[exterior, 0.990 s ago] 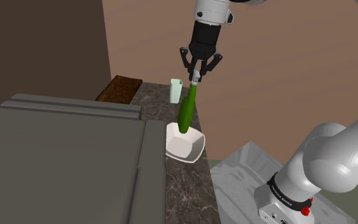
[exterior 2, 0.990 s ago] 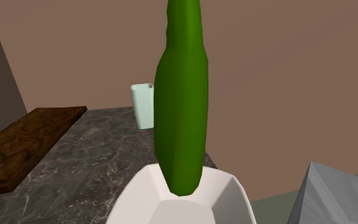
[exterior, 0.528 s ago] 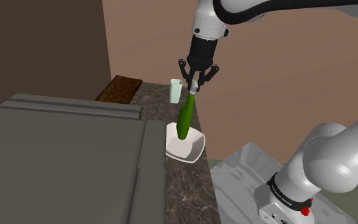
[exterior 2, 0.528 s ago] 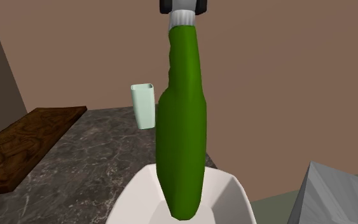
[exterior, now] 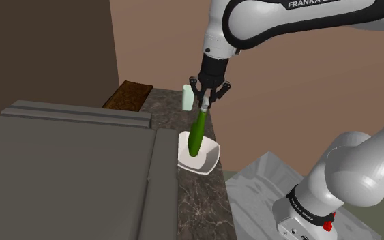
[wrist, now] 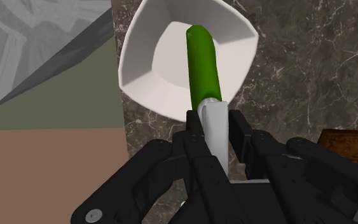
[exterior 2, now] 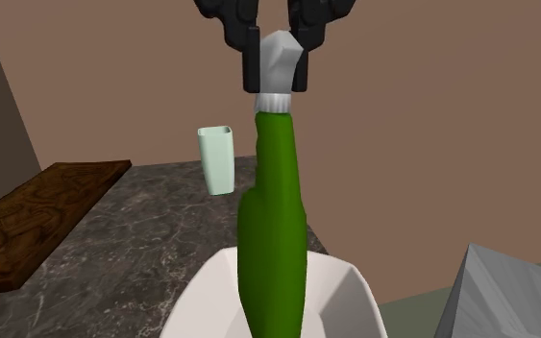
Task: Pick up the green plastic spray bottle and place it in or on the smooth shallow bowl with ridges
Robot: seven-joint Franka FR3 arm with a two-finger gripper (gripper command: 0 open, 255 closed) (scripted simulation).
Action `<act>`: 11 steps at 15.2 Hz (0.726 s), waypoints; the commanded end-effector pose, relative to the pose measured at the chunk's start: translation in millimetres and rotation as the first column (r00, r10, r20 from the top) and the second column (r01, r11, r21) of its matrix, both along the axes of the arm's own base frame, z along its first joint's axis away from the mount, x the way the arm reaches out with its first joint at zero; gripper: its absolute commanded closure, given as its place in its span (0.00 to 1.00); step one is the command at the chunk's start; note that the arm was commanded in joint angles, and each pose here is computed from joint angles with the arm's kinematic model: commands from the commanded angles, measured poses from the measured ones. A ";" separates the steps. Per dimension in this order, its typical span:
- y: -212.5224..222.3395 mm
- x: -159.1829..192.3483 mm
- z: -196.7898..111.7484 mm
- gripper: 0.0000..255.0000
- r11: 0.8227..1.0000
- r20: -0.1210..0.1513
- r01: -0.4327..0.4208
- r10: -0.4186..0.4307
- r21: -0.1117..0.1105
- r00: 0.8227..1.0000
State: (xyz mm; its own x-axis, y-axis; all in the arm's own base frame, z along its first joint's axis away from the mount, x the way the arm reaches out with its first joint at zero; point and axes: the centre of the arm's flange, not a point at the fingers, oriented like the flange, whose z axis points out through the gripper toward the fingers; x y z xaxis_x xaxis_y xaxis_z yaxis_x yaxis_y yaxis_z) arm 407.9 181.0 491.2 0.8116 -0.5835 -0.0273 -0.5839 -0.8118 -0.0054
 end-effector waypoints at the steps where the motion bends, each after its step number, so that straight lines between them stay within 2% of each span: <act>1: 0.4 -0.7 -10.2 1.00 1.000 0.001 0.000 0.000 0.000 1.000; 10: 0.4 -0.7 -14.7 1.00 1.000 0.001 0.000 0.000 0.000 1.000; 11: 0.4 -0.7 -14.8 0.00 1.000 0.001 0.000 0.000 0.000 1.000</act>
